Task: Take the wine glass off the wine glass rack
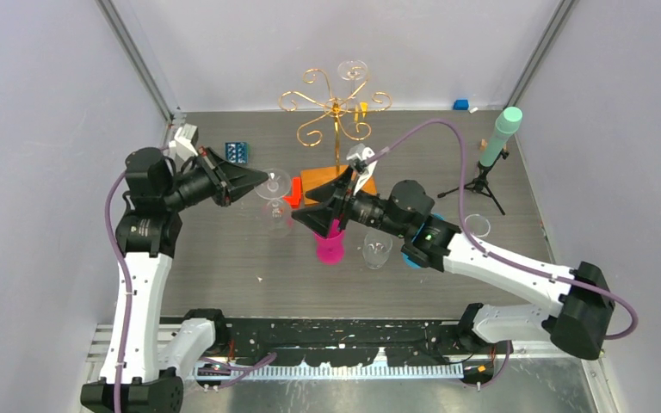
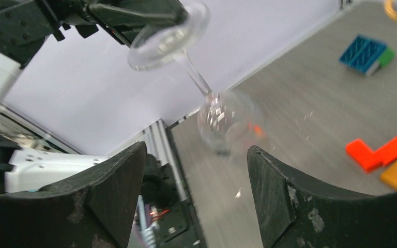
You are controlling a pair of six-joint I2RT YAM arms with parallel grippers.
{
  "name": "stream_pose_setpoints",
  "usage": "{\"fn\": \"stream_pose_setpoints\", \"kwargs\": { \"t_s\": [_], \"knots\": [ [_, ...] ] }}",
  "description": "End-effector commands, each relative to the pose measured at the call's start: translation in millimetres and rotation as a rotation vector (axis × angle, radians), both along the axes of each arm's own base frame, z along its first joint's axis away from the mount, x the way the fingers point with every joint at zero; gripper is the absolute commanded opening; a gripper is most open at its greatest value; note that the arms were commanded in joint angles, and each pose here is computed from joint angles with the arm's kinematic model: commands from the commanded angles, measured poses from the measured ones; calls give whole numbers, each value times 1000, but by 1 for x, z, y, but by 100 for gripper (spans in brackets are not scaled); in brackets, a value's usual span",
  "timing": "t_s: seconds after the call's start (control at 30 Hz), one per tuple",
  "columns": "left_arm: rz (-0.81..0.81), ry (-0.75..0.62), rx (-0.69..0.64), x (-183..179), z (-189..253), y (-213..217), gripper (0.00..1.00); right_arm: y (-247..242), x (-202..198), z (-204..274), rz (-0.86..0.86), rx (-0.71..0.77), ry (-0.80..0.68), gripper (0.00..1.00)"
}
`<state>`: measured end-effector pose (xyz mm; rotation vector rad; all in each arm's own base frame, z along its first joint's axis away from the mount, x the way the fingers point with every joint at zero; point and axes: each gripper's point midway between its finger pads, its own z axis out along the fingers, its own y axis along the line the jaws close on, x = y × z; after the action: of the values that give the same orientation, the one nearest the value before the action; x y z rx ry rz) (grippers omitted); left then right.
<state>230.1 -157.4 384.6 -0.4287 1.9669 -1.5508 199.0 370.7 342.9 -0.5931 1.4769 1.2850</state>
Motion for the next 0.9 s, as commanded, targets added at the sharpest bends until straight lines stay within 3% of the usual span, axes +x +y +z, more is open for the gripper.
{"fn": "stream_pose_setpoints", "kwargs": {
  "t_s": [0.0,0.23,0.5,0.77,0.87],
  "knots": [
    [-79,9,-47,-23,6,-12,0,10,3,49,-19,114,-378,72],
    [-111,8,-79,-26,12,-18,0,42,-6,38,90,85,-432,66],
    [-129,-23,-142,-24,27,-22,0,56,1,41,55,138,-424,53],
    [-134,-27,-142,-25,27,-22,0,49,11,51,-29,171,-421,24],
    [-131,-29,-141,-24,27,-22,0,47,13,53,-49,173,-418,8]
  ]
}}
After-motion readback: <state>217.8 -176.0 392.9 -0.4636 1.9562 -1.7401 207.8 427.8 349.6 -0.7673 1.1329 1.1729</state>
